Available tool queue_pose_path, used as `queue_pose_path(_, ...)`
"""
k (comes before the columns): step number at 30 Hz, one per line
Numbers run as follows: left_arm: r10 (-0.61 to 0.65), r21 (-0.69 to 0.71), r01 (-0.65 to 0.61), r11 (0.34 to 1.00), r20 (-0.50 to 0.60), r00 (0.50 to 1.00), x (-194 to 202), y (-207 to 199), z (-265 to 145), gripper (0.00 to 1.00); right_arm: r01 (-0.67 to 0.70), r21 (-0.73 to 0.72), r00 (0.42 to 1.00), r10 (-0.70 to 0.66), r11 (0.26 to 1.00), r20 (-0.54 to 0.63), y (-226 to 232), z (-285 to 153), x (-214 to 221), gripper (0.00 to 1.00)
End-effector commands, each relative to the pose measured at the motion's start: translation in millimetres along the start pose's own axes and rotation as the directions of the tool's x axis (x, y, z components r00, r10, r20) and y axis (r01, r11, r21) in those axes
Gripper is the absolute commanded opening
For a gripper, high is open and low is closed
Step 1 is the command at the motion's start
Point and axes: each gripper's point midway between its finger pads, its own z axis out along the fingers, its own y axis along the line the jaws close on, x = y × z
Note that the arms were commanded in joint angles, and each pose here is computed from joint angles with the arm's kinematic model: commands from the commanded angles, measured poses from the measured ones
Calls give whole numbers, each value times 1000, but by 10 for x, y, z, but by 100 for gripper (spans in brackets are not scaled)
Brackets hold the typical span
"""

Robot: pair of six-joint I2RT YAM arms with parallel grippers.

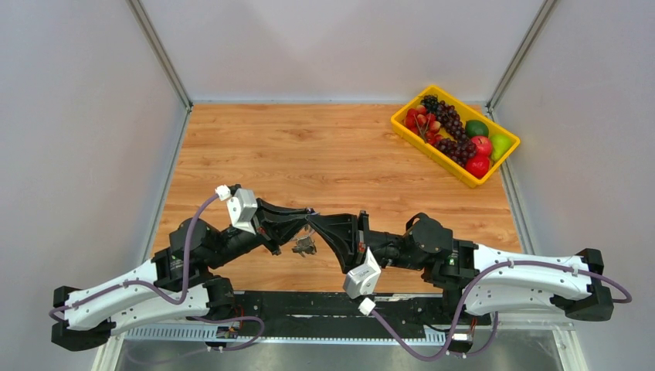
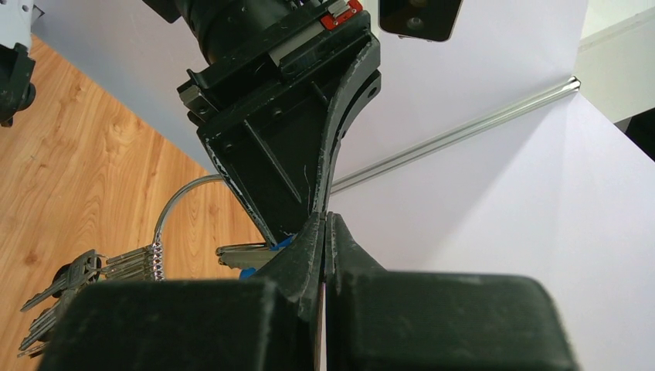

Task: Put the keys on the keyring

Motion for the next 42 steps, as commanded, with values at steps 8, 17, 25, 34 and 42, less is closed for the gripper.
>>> queue_pose_path(8,-39,92,31,995,85,996,-376,-206,-24,0,26,35,999,-27,999,19,-125,0,-72,0)
queue_pose_path(17,-41,183,25,983,85,995,-389,-367,-51,0,26,37,1000,-26,999,-11,-104,-6,-8,0)
queue_pose_path(25,-48,257,16,966,120,992,-445,-492,-122,0,29,59,997,-25,998,-69,-122,-37,102,0)
queue_pose_path(34,-44,300,0,954,140,989,-461,-558,-214,0,46,126,995,-35,991,-91,-308,-161,101,0)
queue_pose_path(42,-14,325,-30,945,130,991,-378,-588,-256,0,5,165,998,5,986,-57,-443,-235,6,0)
